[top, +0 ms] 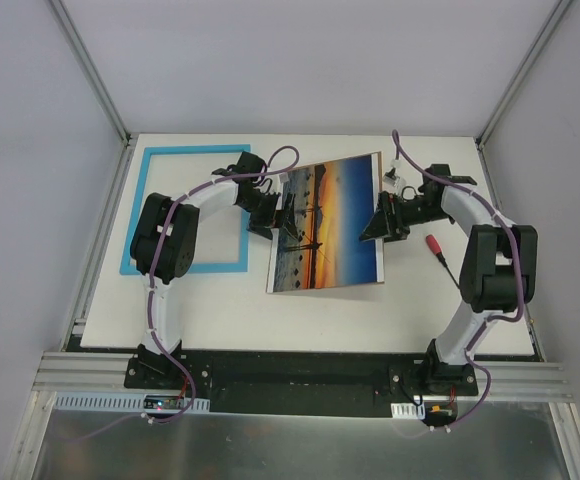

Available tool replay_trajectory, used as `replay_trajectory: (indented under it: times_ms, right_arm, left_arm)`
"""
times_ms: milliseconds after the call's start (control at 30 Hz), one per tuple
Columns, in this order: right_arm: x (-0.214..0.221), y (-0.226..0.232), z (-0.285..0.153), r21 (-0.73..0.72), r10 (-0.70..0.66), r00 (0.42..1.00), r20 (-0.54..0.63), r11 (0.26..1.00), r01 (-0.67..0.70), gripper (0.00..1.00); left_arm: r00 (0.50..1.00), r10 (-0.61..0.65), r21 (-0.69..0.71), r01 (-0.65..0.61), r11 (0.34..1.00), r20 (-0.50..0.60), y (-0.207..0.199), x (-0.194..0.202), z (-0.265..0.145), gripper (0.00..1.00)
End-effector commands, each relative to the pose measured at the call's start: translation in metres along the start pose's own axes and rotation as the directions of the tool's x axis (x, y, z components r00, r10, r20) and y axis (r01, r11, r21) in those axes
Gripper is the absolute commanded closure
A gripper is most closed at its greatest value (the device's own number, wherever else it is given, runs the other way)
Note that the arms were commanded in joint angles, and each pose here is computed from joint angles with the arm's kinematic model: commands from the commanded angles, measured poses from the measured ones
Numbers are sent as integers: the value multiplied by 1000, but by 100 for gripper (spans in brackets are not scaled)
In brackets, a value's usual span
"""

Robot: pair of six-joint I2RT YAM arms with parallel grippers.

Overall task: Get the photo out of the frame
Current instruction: Pick up the photo frame item at the center of the board.

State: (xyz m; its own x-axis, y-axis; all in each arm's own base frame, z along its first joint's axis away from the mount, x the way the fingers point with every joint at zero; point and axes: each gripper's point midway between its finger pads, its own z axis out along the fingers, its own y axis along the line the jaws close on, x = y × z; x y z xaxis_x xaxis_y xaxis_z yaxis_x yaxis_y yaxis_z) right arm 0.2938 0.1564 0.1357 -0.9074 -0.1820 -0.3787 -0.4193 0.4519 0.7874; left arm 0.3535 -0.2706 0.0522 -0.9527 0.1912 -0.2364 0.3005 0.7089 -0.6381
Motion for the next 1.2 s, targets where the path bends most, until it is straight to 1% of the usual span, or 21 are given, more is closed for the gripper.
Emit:
replay_trajectory:
  times_ms: [0, 133, 200, 300, 467, 567, 633, 667, 767, 833, 867, 1100, 1133, 1167]
  right_arm:
    - [-2, -15, 14, 8, 95, 995, -17, 995, -95, 9]
    - [-3, -19, 19, -23, 151, 988, -15, 988, -151, 9]
    - [-4, -21, 20, -37, 179, 984, -12, 983, -180, 11]
    - [-5, -24, 21, -74, 228, 974, -9, 971, -228, 15]
    - [-3, -28, 24, -96, 258, 966, -7, 962, -257, 25]
    - [-2, -30, 26, -103, 274, 962, -8, 956, -274, 34]
    - [-2, -30, 27, -106, 278, 961, -10, 955, -277, 43]
    - [-2, -30, 27, -108, 277, 961, -9, 955, -276, 48]
    - [-3, -30, 27, -115, 280, 960, -8, 953, -279, 68]
    - [-3, -30, 27, -115, 279, 960, -8, 954, -278, 78]
    - [-2, -29, 27, -117, 280, 960, -8, 953, -279, 81]
    - [-4, -30, 22, -122, 283, 959, 7, 952, -280, 96]
    - [-4, -29, 21, -127, 285, 959, 8, 951, -282, 99]
    - [-4, -27, 21, -131, 282, 959, 10, 951, -279, 99]
  left_arm:
    - [998, 14, 93, -9, 996, -54, -25, 17, 11, 1]
    - [999, 16, 95, -11, 995, -51, -25, 17, 10, 1]
    - [999, 16, 97, -11, 995, -51, -25, 17, 10, 1]
    - [999, 18, 103, -13, 995, -50, -27, 17, 10, 1]
    - [999, 22, 126, -16, 992, -47, -32, 16, 8, 1]
    - [998, 28, 147, -21, 989, -47, -35, 16, 7, 1]
    - [998, 29, 158, -21, 987, -48, -38, 17, 7, 1]
    - [999, 30, 163, -22, 986, -46, -39, 16, 6, 1]
    - [998, 32, 176, -23, 984, -47, -41, 17, 6, 1]
    - [998, 33, 179, -24, 984, -47, -42, 17, 6, 1]
    - [998, 36, 178, -28, 984, -43, -42, 16, 5, 1]
    - [998, 59, 181, -56, 982, -12, -47, 11, -6, 1]
    - [998, 60, 182, -58, 982, -7, -48, 10, -8, 1]
    - [998, 62, 182, -61, 981, 0, -48, 9, -11, 1]
